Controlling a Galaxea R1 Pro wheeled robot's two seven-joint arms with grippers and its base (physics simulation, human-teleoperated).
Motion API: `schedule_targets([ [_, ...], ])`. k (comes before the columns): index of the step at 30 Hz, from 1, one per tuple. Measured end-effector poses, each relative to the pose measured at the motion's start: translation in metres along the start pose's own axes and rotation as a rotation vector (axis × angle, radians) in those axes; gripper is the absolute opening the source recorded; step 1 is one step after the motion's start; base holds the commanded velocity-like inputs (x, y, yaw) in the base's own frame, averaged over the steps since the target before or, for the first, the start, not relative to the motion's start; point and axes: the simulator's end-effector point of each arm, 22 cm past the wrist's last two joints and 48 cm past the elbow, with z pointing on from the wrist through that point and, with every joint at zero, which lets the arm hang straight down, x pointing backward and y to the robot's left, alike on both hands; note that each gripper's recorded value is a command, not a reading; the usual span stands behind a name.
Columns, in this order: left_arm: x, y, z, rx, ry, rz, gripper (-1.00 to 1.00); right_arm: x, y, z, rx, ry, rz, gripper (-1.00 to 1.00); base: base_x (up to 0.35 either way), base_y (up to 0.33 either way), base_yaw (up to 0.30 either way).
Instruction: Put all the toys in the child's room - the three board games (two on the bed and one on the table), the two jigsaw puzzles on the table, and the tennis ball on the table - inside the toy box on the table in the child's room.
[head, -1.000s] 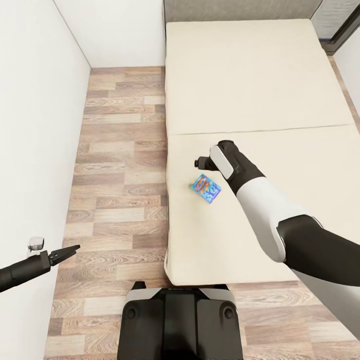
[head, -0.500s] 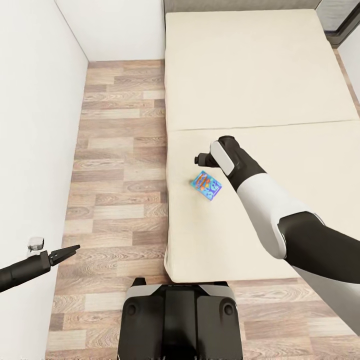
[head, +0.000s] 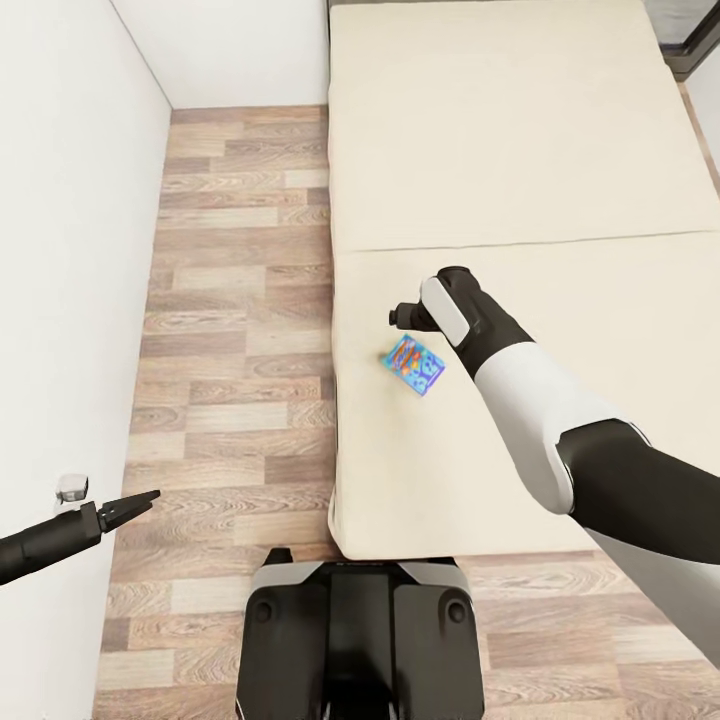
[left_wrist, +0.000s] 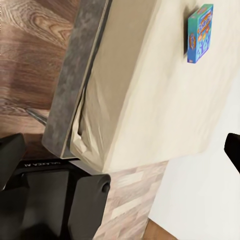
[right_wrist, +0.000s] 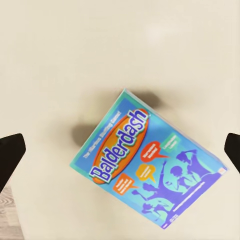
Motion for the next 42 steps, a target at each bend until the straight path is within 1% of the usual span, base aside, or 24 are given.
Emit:
schedule_targets([
  [15, 0.007, 0.01, 0.004, -0.011, 0.014, -0.017, 1.0, 0.009, -0.002, 0.015, 0.006, 0.02, -0.005, 1.0, 0.0, 0.0, 0.0],
  [25, 0.011, 0.017, 0.007, -0.019, 0.024, -0.028, 1.0, -0.002, -0.002, 0.016, 0.005, 0.012, -0.008, 1.0, 0.0, 0.0, 0.0],
  [32, 0.014, 0.021, 0.009, -0.024, 0.031, -0.037, 1.0, 0.0, -0.002, 0.018, 0.006, 0.044, -0.025, 1.0, 0.0, 0.0, 0.0],
  [42, 0.019, 0.028, 0.011, -0.032, 0.04, -0.048, 1.0, 0.007, -0.003, 0.028, 0.007, 0.065, -0.028, 1.0, 0.0, 0.0, 0.0],
])
